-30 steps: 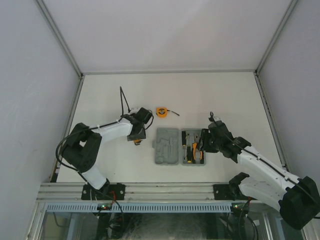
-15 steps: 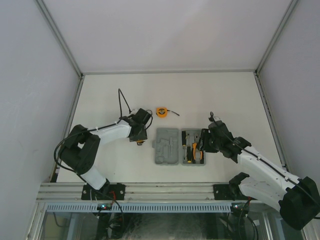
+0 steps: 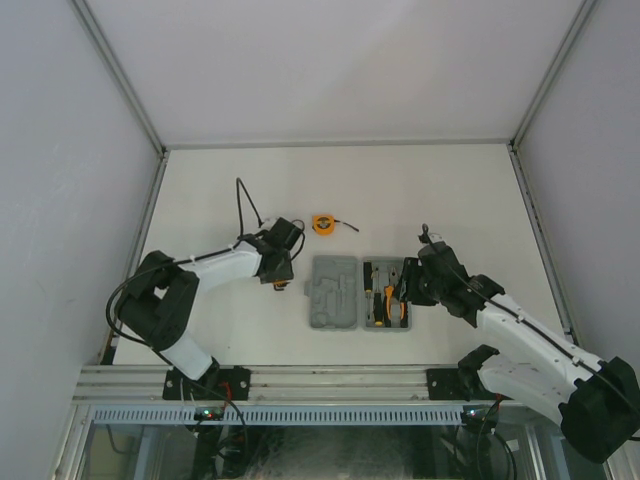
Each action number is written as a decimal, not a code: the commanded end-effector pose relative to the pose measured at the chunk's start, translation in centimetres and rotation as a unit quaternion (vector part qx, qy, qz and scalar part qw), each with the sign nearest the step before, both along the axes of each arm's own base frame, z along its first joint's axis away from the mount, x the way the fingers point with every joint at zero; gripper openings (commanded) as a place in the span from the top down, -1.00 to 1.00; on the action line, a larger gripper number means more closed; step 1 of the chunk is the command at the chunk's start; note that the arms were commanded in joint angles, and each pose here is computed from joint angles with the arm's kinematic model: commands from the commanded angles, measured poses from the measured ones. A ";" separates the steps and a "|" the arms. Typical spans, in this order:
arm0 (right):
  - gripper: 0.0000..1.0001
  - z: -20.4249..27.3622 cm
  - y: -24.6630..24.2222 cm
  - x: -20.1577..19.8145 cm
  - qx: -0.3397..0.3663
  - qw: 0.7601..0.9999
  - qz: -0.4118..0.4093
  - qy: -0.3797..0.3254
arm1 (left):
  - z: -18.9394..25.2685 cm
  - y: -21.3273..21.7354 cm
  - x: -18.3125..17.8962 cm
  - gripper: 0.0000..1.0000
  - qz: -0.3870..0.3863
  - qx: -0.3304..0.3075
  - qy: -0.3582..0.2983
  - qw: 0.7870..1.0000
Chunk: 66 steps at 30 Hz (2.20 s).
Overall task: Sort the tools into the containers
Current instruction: Pick up the wrench from the center of the board, then place the wrench in the storage box.
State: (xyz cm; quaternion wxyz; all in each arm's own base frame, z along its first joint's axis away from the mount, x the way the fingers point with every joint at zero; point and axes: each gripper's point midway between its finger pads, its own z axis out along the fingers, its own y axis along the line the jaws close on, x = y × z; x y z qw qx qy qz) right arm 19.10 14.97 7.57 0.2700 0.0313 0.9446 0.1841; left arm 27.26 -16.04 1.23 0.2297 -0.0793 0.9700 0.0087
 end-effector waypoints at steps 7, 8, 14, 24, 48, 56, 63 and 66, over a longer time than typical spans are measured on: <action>0.14 0.8 0.2 0.3 0.012 1.000 -0.008 -0.015 | 1.0 1.1 -3.2 0.31 -0.002 -0.008 0.027 1.000; 0.14 0.8 0.2 0.3 0.011 1.000 -0.008 -0.016 | 1.5 1.2 -3.2 0.31 0.000 -0.010 0.021 1.000; 0.15 0.9 0.2 0.3 0.013 1.000 -0.007 -0.018 | 5.2 0.5 -3.5 0.29 0.004 -0.028 -0.022 0.999; 0.15 1.6 -0.1 0.1 0.017 0.999 -0.015 -0.031 | 11.8 -7.8 -4.8 0.27 -0.035 -0.121 -0.076 0.989; 0.15 3.2 -1.5 -1.4 0.037 0.998 -0.007 -0.058 | 6.4 -19.9 -5.8 0.30 -0.089 -0.140 0.003 0.986; 0.15 3.0 -1.5 -1.3 0.037 0.998 -0.006 -0.055 | 5.0 -19.2 -6.8 0.31 -0.091 -0.120 0.016 0.988; 0.15 2.8 -1.5 -1.2 0.038 0.998 -0.007 -0.053 | 4.0 -18.4 -7.9 0.32 -0.094 -0.099 0.025 0.990; 0.15 2.7 -1.4 -1.2 0.039 0.998 -0.006 -0.052 | 3.7 -17.8 -8.1 0.33 -0.090 -0.094 0.025 0.991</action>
